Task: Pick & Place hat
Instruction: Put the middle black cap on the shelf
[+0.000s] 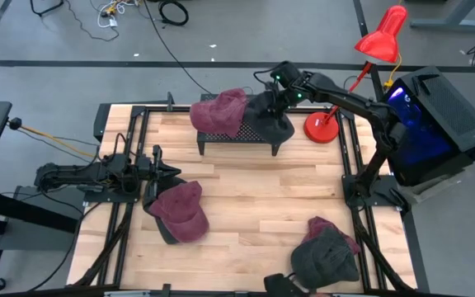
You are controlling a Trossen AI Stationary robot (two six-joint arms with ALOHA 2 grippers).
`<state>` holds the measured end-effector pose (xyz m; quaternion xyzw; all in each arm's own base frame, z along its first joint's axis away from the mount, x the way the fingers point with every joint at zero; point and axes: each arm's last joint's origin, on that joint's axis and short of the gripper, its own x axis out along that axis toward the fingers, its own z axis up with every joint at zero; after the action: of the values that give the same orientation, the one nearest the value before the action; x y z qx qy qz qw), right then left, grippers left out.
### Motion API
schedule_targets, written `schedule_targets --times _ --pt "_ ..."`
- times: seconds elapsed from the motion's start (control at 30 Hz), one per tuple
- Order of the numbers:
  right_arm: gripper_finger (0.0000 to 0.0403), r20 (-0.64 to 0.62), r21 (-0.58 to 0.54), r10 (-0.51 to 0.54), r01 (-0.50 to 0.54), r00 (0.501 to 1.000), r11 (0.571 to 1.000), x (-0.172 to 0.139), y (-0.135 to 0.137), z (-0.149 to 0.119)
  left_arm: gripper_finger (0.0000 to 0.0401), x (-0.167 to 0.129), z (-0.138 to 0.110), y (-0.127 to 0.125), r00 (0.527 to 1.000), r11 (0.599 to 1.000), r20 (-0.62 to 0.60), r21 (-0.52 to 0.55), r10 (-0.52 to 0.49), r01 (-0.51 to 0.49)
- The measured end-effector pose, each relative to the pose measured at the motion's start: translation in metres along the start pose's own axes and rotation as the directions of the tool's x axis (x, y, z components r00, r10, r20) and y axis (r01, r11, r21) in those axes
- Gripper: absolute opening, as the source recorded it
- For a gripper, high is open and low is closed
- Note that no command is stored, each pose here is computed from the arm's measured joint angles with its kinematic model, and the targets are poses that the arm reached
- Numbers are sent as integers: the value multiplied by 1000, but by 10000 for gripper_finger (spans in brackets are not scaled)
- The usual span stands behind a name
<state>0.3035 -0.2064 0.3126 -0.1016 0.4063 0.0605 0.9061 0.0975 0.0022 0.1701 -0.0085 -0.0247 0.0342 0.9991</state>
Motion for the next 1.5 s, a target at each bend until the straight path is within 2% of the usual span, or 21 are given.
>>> schedule_targets --times 0.23,0.5,0.87,1.07,1.27,1.43,1.5 --pt "0 11 -153 14 -13 1000 988 1 2 2 21 0 0 0 1000 1000 0 0 0 0" --pt "0 -30 -174 -26 21 999 985 1 1 0 21 0 0 0 1000 1000 0 0 0 0" --pt "0 -53 -325 35 -50 998 944 -15 12 -1 21 0 0 0 1000 1000 0 0 0 0" --pt "0 -2 -454 87 -79 996 888 -30 22 2 21 0 0 0 1000 1000 0 0 0 0" --pt "0 13 -566 114 -87 993 820 -30 23 2 21 0 0 0 1000 1000 0 0 0 0" --pt "0 25 -685 102 -57 994 727 -30 22 4 21 0 0 0 1000 1000 0 0 0 0" --pt "0 35 -707 94 -42 995 706 -30 21 5 21 0 0 0 1000 1000 0 0 0 0"
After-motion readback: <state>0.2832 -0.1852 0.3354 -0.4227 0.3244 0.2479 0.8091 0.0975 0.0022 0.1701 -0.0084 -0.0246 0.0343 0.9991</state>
